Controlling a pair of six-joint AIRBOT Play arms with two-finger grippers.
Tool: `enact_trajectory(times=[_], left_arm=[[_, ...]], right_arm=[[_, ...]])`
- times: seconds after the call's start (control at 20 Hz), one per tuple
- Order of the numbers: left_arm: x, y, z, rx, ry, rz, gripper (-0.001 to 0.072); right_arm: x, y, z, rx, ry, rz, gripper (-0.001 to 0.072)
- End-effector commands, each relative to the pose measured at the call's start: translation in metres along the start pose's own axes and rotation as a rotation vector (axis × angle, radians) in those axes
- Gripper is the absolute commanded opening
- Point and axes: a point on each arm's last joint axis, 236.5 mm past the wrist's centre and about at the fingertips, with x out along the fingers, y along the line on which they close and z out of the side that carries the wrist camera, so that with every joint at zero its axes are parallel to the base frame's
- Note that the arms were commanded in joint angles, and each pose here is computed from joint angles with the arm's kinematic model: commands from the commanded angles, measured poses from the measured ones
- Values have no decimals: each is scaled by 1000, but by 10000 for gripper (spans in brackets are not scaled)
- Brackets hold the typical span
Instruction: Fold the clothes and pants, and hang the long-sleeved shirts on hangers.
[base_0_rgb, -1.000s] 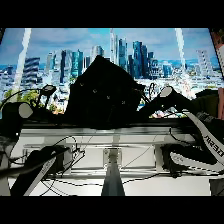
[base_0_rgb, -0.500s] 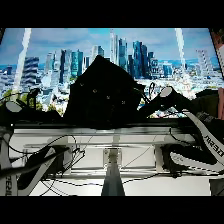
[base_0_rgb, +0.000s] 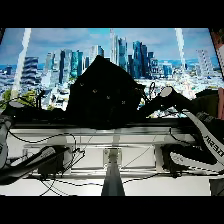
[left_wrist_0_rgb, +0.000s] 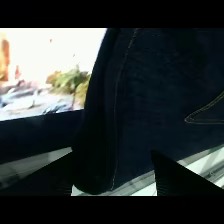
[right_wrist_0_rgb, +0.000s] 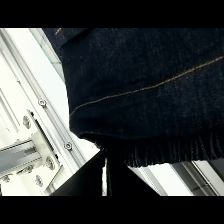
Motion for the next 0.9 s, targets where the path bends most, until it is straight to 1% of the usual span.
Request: enact_trajectory(times=[0.0, 0.05, 0.1, 0.15, 0.25, 0.3, 0.35, 0.4, 0.45, 0.55, 0.65, 0.75, 0.85], left_arm=[[1, 7, 10, 66, -14, 16, 518], [-1, 13, 9, 89, -2, 42, 515], [-1, 19, 3, 104, 23, 69, 474], [-1, 26, -4, 123, 58, 99, 460], [0, 31, -11, 158, 101, 135, 458], [2, 28, -11, 169, 105, 134, 377], [4, 24, -10, 192, 106, 125, 187], [7, 18, -9, 218, 106, 113, 57], [11, 10, -7, 243, 101, 96, 16], [21, -10, 4, 279, 64, 63, 15], [33, -29, 19, 323, 13, 59, 15], [43, -46, 34, 367, -34, 75, 14], [46, -66, 61, 365, -124, 96, 14]], right_arm=[[0, 1, -1, 10, 4, 4, 29], [0, 1, -1, 10, 4, 4, 29], [0, 1, -1, 10, 5, 4, 29], [0, 1, -1, 10, 4, 4, 29], [0, 0, 0, 9, 0, -1, 29], [0, -2, 1, 9, -5, -6, 29], [-1, -3, 2, 5, -8, -12, 29], [-2, -5, 3, -2, -6, -24, 29], [-6, -10, 4, -25, 6, -54, 29], [-19, -24, 12, -64, 11, -150, 29], [-42, -43, 34, -59, -29, -278, 28], [-81, -57, 67, -49, -126, -379, 28], [-131, -64, 99, -20, -256, -438, 28]])
